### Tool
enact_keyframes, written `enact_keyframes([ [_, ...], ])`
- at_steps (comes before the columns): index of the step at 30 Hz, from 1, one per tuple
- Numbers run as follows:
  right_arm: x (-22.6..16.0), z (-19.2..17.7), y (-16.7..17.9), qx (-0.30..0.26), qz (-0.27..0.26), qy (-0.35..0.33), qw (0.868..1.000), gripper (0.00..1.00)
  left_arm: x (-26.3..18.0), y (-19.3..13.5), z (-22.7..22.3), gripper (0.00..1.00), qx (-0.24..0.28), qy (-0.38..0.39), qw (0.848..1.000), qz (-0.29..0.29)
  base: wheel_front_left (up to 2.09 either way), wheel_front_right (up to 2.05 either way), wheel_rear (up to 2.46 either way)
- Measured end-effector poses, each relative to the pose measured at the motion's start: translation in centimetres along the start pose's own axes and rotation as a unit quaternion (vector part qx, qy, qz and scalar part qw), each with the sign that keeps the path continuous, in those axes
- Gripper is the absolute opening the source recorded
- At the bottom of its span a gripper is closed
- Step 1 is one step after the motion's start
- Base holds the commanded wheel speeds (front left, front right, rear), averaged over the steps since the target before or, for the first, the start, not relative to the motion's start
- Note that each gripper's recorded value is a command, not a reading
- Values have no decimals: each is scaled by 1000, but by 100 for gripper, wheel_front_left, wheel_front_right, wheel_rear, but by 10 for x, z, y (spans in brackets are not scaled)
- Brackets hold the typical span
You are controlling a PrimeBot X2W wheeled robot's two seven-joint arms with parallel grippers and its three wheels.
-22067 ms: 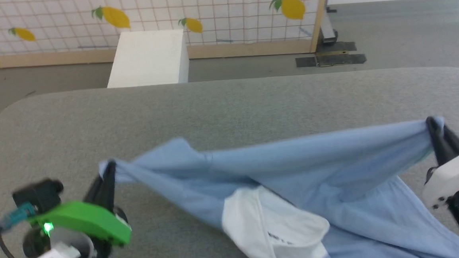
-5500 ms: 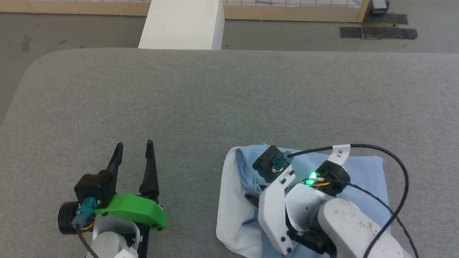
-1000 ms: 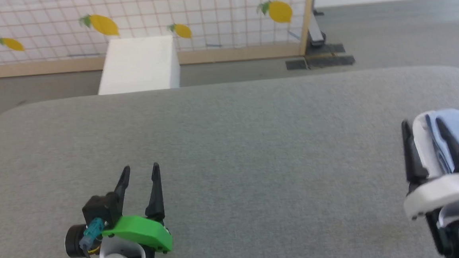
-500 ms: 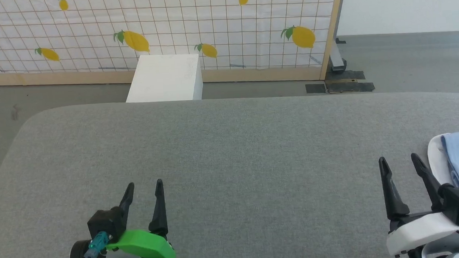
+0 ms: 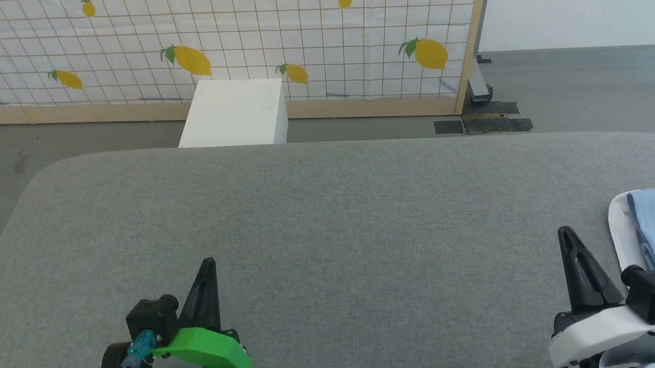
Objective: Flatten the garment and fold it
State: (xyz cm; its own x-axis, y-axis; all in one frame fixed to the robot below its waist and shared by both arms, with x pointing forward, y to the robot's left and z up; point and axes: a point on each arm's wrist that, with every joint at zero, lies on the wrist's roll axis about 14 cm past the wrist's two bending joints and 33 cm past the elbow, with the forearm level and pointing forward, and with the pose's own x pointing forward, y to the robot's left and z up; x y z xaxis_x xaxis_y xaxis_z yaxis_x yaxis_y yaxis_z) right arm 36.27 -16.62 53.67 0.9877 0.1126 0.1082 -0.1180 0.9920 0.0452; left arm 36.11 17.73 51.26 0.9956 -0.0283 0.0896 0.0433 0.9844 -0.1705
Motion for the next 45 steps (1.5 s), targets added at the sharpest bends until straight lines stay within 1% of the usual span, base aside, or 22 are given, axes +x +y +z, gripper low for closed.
enact_keyframes([
  [13, -1, -2, 0, -1, -1, 5, 1000, 0, 2, -1, 1, 0, 1, 3, 1000, -2, 0, 0, 0],
  [23, -1, -5, 0, -4, 0, 12, 1000, 0, 5, -3, 4, 0, 16, 4, 1000, -7, 0, 0, 0],
  [45, -1, -9, 0, -12, 1, 27, 1000, 0, 9, -4, 7, 0, 29, 10, 1000, -5, 0, 0, 0],
])
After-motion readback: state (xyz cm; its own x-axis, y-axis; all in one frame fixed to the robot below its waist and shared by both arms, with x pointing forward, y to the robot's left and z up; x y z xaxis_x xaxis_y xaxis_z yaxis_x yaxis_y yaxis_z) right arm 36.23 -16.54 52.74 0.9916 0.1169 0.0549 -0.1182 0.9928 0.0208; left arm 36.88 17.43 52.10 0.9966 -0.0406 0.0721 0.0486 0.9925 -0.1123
